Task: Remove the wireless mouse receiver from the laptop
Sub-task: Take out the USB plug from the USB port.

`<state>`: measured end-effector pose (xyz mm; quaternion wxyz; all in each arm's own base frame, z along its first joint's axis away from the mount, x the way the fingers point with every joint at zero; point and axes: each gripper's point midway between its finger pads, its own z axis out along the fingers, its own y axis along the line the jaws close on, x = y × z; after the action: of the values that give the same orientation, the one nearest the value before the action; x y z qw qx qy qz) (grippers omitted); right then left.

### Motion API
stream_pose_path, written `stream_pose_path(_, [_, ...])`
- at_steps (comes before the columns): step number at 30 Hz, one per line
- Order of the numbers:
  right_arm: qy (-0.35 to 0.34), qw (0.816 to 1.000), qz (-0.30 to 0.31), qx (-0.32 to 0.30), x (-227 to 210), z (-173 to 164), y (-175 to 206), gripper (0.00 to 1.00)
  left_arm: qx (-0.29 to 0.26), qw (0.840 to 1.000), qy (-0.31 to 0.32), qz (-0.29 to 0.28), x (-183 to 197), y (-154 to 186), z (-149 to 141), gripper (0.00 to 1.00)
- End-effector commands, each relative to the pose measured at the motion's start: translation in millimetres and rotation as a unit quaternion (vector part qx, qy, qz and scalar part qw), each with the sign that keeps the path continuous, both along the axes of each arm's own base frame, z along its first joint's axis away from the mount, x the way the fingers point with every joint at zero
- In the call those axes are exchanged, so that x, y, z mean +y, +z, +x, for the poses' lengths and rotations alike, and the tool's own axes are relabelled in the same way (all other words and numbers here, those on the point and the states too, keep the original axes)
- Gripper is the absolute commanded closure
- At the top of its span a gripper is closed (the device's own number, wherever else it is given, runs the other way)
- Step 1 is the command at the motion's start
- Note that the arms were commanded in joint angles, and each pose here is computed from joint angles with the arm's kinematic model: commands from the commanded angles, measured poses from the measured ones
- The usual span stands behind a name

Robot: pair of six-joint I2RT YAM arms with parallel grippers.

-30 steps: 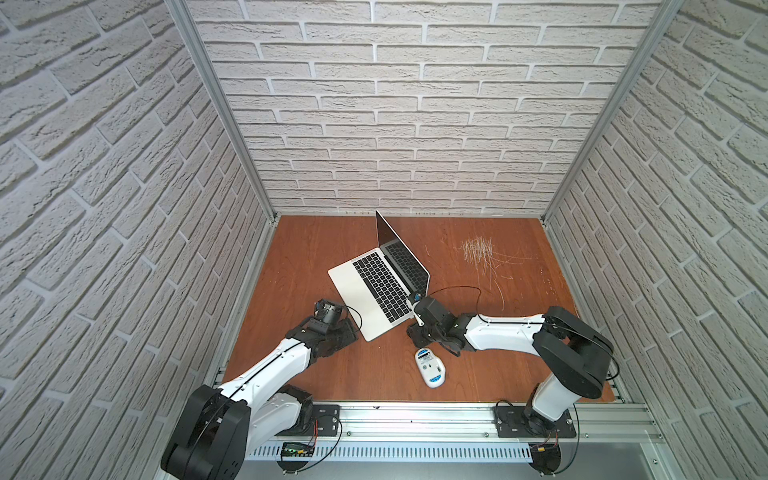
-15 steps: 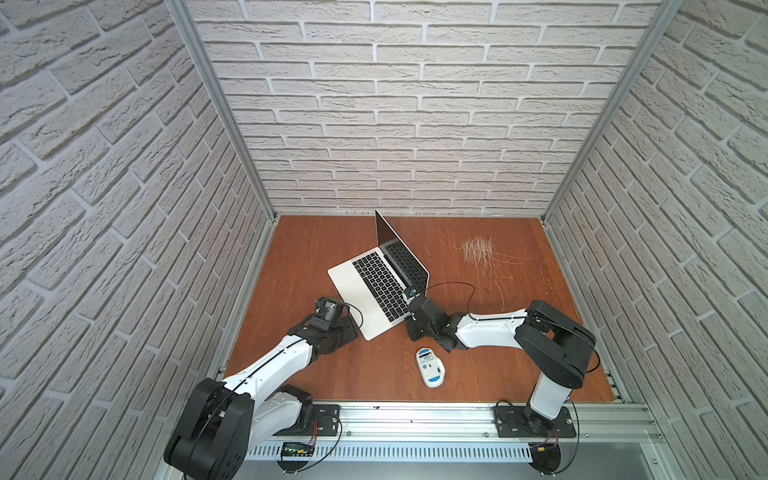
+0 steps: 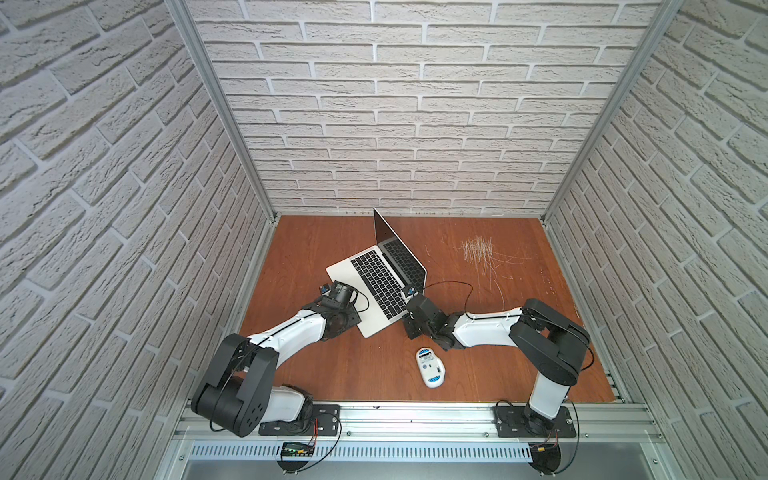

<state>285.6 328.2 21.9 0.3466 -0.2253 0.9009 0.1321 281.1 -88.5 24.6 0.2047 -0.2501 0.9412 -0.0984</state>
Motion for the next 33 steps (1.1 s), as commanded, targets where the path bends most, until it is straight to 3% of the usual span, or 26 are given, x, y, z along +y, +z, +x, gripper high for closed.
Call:
stream_pose_path(1, [0.012,0.999,-0.025,0.045,-6.2,-16.2,-31.1,0.61,0.064,0.998,0.000,0.016,6.7,-31.5,-26.5,0.38])
stream_pose_path(6, [0.012,0.998,-0.023,0.049,-5.8,-16.1,-33.2,0.61,0.068,0.997,-0.022,0.004,-4.7,-30.0,-29.7,0.36])
stream_pose_path(12, [0.011,0.998,-0.019,0.053,-5.0,-17.3,-33.6,0.61,0.106,0.993,-0.038,0.039,-4.5,-33.8,-50.2,0.32])
stream_pose_path(33, [0.009,0.999,-0.014,0.049,-5.8,-16.6,-28.2,0.61,0.203,0.968,-0.080,0.125,3.1,-46.9,-68.6,0.48])
